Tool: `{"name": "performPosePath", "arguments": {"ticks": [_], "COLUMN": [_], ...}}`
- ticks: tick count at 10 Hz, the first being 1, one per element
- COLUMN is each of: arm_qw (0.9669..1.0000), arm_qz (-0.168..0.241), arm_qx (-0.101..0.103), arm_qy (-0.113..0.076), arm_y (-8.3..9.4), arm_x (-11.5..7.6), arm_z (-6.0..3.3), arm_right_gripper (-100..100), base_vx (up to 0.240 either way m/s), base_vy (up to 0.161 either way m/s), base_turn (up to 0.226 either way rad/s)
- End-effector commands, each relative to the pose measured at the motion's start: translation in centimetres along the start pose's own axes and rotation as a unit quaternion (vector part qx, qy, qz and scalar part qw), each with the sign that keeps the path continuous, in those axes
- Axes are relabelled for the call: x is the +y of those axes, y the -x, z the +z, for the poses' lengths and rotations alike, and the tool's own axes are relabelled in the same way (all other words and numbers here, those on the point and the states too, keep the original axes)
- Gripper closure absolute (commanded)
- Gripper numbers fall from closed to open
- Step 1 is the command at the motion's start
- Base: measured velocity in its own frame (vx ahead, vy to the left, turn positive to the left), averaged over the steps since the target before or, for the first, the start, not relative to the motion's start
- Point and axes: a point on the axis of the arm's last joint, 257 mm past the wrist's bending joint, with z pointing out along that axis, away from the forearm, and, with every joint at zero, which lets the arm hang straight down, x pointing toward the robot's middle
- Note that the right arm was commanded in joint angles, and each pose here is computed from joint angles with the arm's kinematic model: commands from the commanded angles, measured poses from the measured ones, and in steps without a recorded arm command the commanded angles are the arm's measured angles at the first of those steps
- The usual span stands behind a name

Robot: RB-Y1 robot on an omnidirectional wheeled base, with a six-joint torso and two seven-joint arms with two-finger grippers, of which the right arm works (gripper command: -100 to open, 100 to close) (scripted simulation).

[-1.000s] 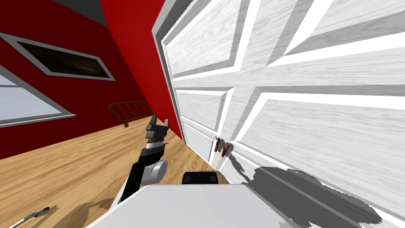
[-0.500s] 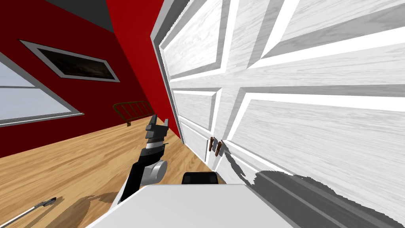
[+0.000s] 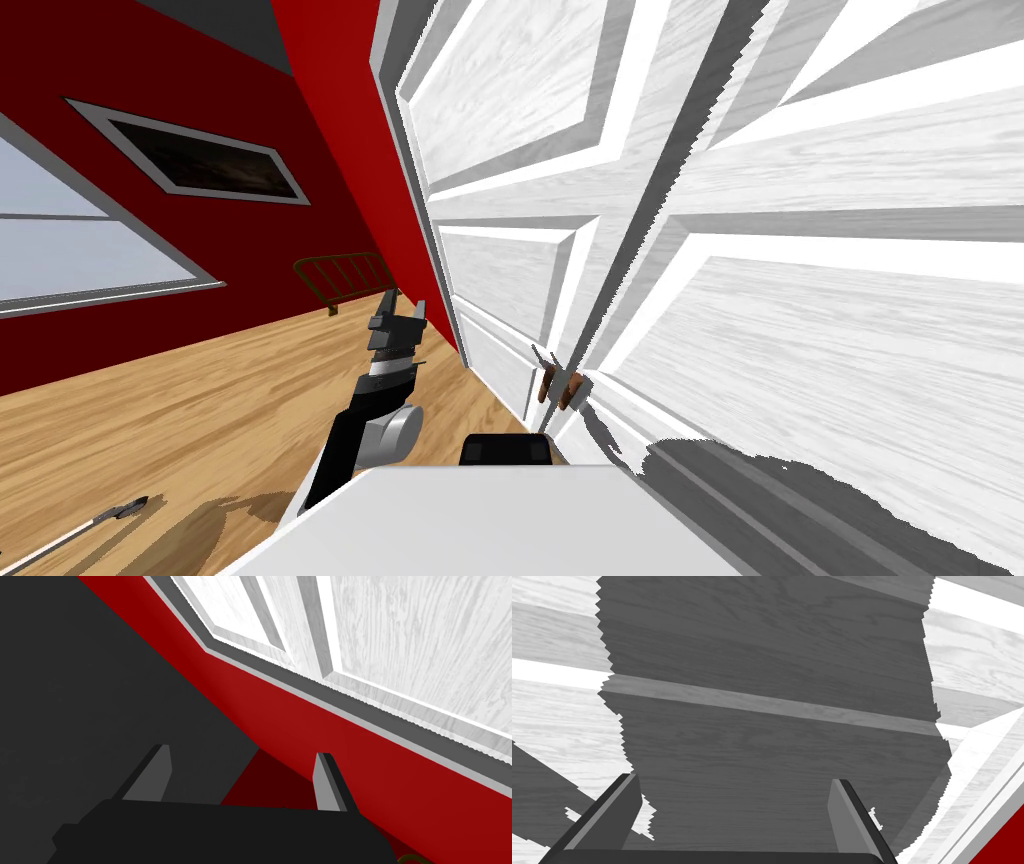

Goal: Push the door open

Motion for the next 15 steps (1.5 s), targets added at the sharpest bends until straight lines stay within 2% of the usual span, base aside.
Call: {"name": "performPosePath", "arguments": {"ticks": [1, 5, 10, 11, 12, 15], "arm_qw": [0.9999, 0.9987, 0.9946, 0.9954, 0.9954, 0.9954], "arm_qz": [0.009, 0.042, 0.084, 0.079, 0.079, 0.079], "arm_qx": [0.003, 0.014, 0.03, 0.029, 0.029, 0.029], "arm_qy": [-0.005, -0.023, -0.052, -0.047, -0.047, -0.047], "arm_y": [0.0, -0.4, -1.4, -1.4, -1.4, -1.4], "arm_x": [-1.2, -4.8, -9.9, -9.3, -9.3, -9.3], "arm_z": [0.25, 1.3, 2.29, 2.26, 2.26, 2.26], "arm_right_gripper": [-100, -100, -100, -100, 100, 100], "base_vx": [0.122, 0.171, 0.169, 0.077, -0.011, -0.024], "base_vy": [0.061, 0.125, 0.124, 0.061, -0.008, -0.02], "base_turn": [0.092, 0.149, 0.092, 0.014, -0.019, 0.002]}}
